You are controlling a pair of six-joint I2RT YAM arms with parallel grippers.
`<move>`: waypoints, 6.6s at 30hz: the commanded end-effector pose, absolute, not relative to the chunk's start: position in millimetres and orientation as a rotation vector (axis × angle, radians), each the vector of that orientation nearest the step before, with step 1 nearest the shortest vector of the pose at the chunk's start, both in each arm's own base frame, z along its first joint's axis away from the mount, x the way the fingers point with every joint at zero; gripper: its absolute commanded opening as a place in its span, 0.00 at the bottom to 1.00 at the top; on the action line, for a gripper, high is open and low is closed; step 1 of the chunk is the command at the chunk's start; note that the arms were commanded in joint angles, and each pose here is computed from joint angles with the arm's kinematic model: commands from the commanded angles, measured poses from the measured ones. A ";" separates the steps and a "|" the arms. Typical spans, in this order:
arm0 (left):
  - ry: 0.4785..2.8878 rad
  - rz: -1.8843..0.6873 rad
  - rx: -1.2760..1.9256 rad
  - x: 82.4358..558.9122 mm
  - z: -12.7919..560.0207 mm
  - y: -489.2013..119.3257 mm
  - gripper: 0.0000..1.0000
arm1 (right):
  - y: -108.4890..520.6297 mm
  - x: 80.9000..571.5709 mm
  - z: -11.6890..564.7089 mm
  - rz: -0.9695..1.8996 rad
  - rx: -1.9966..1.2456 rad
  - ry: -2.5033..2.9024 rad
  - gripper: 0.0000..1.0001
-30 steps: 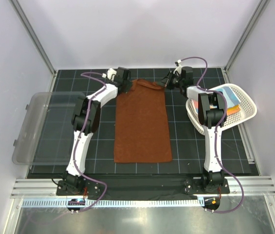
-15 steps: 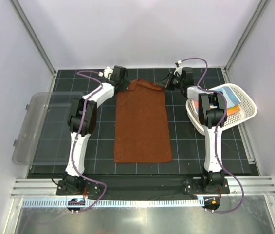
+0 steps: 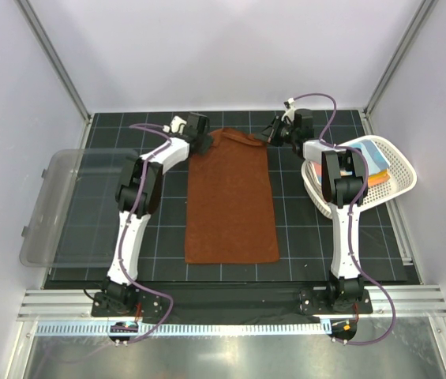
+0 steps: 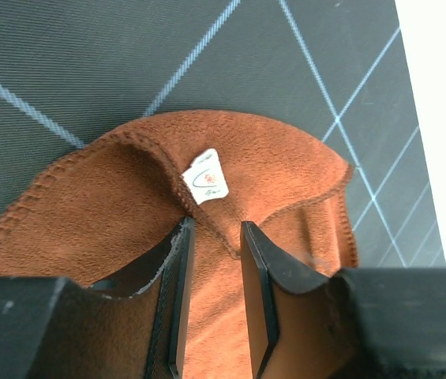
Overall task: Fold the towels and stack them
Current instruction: Fold the towel
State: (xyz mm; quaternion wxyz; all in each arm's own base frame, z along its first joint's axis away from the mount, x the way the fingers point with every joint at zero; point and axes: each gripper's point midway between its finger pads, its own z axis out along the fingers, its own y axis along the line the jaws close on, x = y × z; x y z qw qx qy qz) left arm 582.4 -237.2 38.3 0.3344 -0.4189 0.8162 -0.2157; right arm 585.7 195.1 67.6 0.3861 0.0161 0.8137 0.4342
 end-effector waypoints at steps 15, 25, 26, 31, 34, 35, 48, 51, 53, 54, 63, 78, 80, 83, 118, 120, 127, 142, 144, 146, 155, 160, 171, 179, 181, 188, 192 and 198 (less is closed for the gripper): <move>2.088 -0.567 -1.141 593.9 37.2 -237.4 0.17 | 190.1 592.6 92.7 1.066 -0.019 2.008 0.01; 2.033 -0.632 -1.085 601.7 80.4 -230.6 0.00 | 190.9 592.9 102.3 1.060 -0.036 2.004 0.01; 2.026 -0.632 -1.080 601.5 86.4 -227.2 0.00 | 190.5 592.3 107.4 1.063 -0.039 1.999 0.01; 2.017 -0.627 -1.033 592.2 108.9 -214.9 0.00 | 199.5 576.2 148.0 1.098 -0.097 1.957 0.01; 2.025 -0.610 -0.991 584.0 119.5 -207.1 0.00 | 208.2 550.2 143.3 1.123 -0.126 2.001 0.01; 2.035 -0.605 -0.991 579.7 117.2 -204.4 0.00 | 209.2 541.3 154.8 1.118 -0.143 1.997 0.01; 2.211 -0.885 -0.626 517.9 112.5 -230.0 0.10 | 227.4 436.4 110.5 1.005 -0.232 2.243 0.01; 2.275 -0.860 -0.536 505.6 101.2 -232.7 0.28 | 227.6 424.9 97.9 0.974 -0.229 2.277 0.01; 2.296 -0.811 -0.520 489.5 94.9 -222.9 0.37 | 228.1 417.1 91.4 0.979 -0.227 2.312 0.01; 2.293 -0.793 -0.509 485.8 96.2 -219.5 0.39 | 228.0 416.9 91.8 0.978 -0.228 2.312 0.01; 2.299 -0.886 -0.348 479.5 90.1 -235.1 0.49 | 219.0 445.8 105.1 0.880 -0.143 2.266 0.01; 2.287 -0.856 -0.333 496.3 74.5 -249.7 0.54 | 203.3 519.7 118.1 0.836 0.056 2.183 0.01; 2.298 -0.824 -0.333 492.8 73.6 -247.7 0.54 | 198.0 526.4 109.3 0.823 0.089 2.192 0.01; 2.303 -0.749 -0.322 490.2 72.7 -243.4 0.55 | 192.7 533.8 106.5 0.825 0.126 2.186 0.01; 2.288 -0.661 -0.346 510.9 69.2 -250.7 0.58 | 166.7 557.8 55.9 0.781 0.293 2.240 0.01; 2.296 -0.673 -0.407 512.3 63.8 -251.0 0.58 | 167.8 557.5 56.8 0.784 0.289 2.238 0.01; 2.153 -0.776 -0.708 510.5 74.2 -244.0 0.59 | 167.6 558.0 59.6 0.787 0.281 2.231 0.01; 1.959 -0.937 -1.046 518.8 80.3 -242.7 0.54 | 165.3 557.7 51.3 0.787 0.297 2.245 0.01; 1.961 -0.937 -1.077 519.9 76.7 -243.1 0.51 | 162.9 558.2 51.0 0.785 0.299 2.243 0.01; 1.977 -0.899 -1.104 515.0 69.5 -240.5 0.47 | 163.1 558.1 50.5 0.786 0.297 2.245 0.01; 1.930 -0.784 -1.167 495.6 72.0 -234.7 0.47 | 163.4 557.8 50.3 0.795 0.298 2.246 0.01; 1.906 -0.824 -1.201 498.6 65.4 -238.0 0.46 | 163.8 557.4 52.5 0.797 0.292 2.244 0.01; 1.871 -0.833 -1.271 501.8 55.7 -235.5 0.44 | 163.7 556.4 53.1 0.795 0.285 2.248 0.01; 1.848 -0.862 -1.293 506.2 57.3 -238.9 0.42 | 162.0 557.5 51.9 0.786 0.283 2.248 0.01; 1.846 -0.865 -1.302 506.4 56.2 -239.0 0.41 | 161.9 557.4 53.3 0.785 0.281 2.246 0.01; 1.841 -0.875 -1.325 506.8 49.8 -239.8 0.38 | 161.6 557.5 55.9 0.782 0.275 2.242 0.01; 1.826 -0.888 -1.334 509.4 48.0 -240.8 0.38 | 161.6 557.7 56.3 0.782 0.275 2.242 0.01; 1.804 -0.907 -1.345 512.7 45.6 -241.1 0.37 | 161.1 556.2 54.0 0.777 0.268 2.247 0.01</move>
